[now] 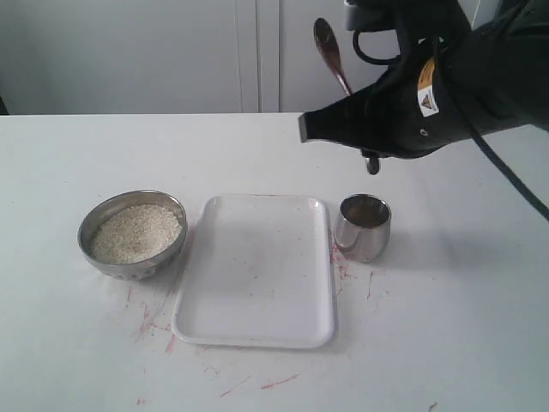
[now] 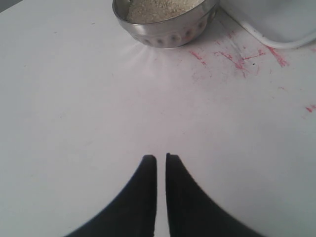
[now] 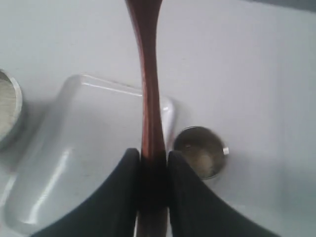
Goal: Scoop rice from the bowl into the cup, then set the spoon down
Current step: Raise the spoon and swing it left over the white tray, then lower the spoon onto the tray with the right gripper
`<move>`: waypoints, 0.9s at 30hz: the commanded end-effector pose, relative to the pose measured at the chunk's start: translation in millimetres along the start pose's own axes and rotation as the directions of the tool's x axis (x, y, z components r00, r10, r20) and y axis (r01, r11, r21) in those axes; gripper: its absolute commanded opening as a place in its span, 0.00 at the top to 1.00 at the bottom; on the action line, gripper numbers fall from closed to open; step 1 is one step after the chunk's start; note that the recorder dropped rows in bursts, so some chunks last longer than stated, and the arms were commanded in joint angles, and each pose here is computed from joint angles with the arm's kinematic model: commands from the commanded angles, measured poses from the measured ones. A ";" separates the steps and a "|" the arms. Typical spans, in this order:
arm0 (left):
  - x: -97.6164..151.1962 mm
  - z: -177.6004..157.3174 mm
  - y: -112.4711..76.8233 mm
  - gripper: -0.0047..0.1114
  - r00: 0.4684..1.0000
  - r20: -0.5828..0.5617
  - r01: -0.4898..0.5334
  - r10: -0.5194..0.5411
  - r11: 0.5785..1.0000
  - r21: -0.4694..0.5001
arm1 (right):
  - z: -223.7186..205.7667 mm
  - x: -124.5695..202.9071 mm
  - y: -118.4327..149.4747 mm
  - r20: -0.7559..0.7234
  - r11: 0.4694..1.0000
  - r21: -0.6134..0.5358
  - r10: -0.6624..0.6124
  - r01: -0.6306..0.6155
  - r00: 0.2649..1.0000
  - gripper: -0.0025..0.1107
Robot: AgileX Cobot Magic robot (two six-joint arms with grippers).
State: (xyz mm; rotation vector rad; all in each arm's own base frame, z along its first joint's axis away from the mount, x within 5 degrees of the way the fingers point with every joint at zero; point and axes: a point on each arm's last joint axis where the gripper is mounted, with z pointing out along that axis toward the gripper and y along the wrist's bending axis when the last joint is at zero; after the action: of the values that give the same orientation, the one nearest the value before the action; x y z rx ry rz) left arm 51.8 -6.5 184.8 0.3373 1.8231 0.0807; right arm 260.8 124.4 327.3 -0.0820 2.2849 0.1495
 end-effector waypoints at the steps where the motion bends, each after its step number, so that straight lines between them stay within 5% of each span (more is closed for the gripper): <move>1: 6.3 0.7 -1.9 0.84 0.999 -0.045 0.004 -0.003 1.000 0.018 | -4.6 0.9 13.9 -0.045 0.972 -0.153 0.175 -0.180 0.984 0.98; 8: 6.3 0.7 -1.9 0.84 0.999 -0.045 0.004 -0.003 1.000 0.018 | -2.6 2.9 19.1 -0.084 0.953 -0.193 0.221 -0.233 0.972 0.98; 27: 6.3 0.7 -1.9 0.84 0.999 -0.045 0.004 -0.003 1.000 0.018 | 91.5 36.2 38.7 -0.248 0.947 -0.130 0.257 -0.295 0.934 0.98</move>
State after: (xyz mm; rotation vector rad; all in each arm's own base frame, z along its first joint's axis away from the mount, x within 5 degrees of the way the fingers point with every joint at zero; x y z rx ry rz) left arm 51.8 -6.5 184.8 0.3373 1.8231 0.0807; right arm 295.9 171.4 250.9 0.1562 2.5060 0.5003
